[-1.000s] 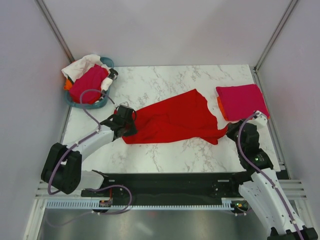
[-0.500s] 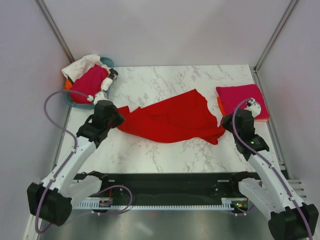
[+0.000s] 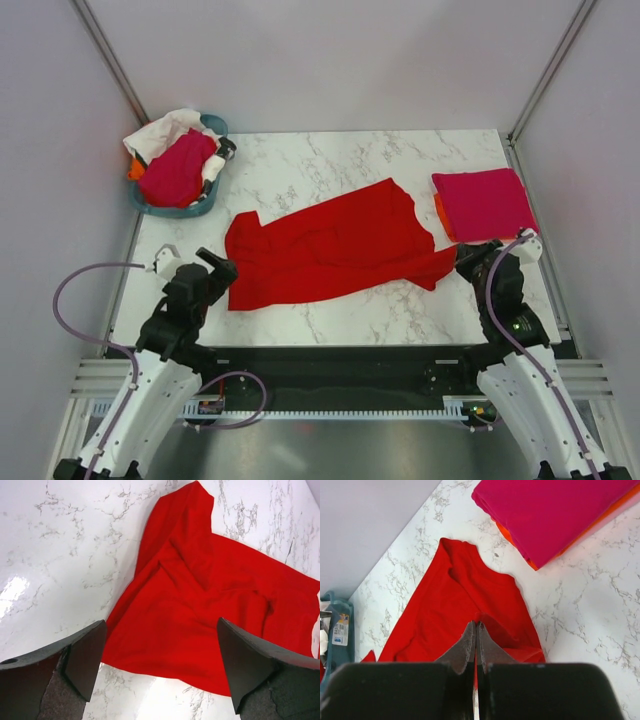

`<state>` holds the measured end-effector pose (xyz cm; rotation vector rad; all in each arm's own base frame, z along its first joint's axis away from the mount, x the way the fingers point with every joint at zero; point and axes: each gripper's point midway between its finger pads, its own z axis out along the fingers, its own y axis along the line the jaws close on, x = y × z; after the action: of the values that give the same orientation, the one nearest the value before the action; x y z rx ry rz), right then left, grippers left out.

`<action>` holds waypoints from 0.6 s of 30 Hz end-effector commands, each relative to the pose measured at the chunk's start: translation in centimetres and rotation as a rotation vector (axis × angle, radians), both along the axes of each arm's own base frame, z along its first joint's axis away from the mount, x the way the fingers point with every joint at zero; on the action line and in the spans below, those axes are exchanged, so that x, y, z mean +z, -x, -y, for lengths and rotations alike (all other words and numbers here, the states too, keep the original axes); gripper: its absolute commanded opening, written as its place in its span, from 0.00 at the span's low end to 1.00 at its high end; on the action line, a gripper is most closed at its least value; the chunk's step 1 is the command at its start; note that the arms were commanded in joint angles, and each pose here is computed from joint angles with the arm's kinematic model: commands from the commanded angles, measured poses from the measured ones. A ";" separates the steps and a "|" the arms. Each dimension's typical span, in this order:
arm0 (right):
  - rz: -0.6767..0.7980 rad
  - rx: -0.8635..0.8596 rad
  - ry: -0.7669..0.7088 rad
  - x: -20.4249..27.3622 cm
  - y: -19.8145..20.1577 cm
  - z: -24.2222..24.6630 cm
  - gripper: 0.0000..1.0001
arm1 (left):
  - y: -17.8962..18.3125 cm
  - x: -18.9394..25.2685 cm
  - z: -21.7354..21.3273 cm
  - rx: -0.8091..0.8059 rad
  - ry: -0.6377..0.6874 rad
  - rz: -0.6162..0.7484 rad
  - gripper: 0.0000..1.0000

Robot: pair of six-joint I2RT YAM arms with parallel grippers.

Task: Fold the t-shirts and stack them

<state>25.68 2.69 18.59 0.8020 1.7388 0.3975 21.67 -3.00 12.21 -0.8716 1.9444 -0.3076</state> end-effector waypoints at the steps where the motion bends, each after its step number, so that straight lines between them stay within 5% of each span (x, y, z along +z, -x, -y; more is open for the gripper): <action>1: 0.004 0.018 0.006 0.2 -0.1 -0.2 0.00 | -1.1 2.5 -0.5 0.006 -0.050 0.036 0.98; 8: -0.070 0.115 0.023 -1.3 -1.0 -2.0 0.00 | -5.9 3.1 4.6 -0.329 -0.157 -0.123 0.95; 14: -0.053 0.138 0.031 -0.9 -1.3 -2.3 0.00 | -8.9 1.6 5.4 -0.348 -0.187 -0.146 0.74; 18: -0.057 0.159 0.037 -0.9 -1.3 -2.6 0.00 | -10.1 -0.1 4.8 -0.322 -0.248 -0.204 0.72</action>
<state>26.33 4.72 15.72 0.7060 1.9073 0.4116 29.41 -7.77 10.63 -0.5120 2.3138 -0.1935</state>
